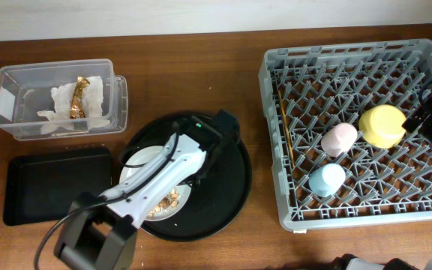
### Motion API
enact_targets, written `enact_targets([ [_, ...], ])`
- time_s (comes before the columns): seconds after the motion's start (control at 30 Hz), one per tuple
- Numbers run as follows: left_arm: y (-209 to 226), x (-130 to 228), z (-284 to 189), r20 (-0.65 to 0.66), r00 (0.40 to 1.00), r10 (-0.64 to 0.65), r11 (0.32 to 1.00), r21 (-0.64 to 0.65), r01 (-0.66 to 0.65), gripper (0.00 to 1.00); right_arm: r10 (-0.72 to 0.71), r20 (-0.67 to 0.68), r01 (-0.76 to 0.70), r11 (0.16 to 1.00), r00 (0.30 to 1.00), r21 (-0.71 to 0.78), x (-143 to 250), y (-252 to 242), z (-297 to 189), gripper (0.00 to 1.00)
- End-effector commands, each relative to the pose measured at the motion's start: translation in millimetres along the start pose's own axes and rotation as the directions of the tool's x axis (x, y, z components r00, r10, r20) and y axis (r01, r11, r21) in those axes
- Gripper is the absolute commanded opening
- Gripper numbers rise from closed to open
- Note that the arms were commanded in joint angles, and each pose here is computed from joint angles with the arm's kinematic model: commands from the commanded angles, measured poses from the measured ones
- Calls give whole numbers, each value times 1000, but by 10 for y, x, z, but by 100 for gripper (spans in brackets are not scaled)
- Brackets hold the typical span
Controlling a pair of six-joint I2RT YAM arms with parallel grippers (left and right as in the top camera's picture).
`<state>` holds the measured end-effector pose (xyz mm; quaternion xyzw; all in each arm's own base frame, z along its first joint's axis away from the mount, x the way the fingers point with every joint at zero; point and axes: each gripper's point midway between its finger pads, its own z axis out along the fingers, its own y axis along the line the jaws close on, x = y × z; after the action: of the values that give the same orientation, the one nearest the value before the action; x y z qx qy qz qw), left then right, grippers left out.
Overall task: Sort waste into correct bins and load items into the dishwasher rack
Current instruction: 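Lift the plate with the left gripper and tip scraps onto the small black tray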
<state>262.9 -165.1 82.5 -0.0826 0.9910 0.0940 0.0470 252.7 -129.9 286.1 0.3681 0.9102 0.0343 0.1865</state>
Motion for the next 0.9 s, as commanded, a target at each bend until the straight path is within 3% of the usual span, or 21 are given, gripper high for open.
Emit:
enact_targets([
  [0.0,217,-254,-237,84,996,17,999,25,-19,1,13,6,-13,1000,1000,9,-21,-22,-7,99],
  [0.3,779,-874,-119,142,989,36,999,34,-42,1,13,6,-13,1000,1000,9,-21,-22,-7,99],
  [0.63,1457,-1231,-8,87,959,-269,947,206,246,1,13,6,-13,1000,1000,9,-21,-22,-7,99],
  [0.87,1830,-1345,-600,185,883,-431,848,416,327,1,13,6,-13,1000,1000,9,-21,-22,-7,99],
])
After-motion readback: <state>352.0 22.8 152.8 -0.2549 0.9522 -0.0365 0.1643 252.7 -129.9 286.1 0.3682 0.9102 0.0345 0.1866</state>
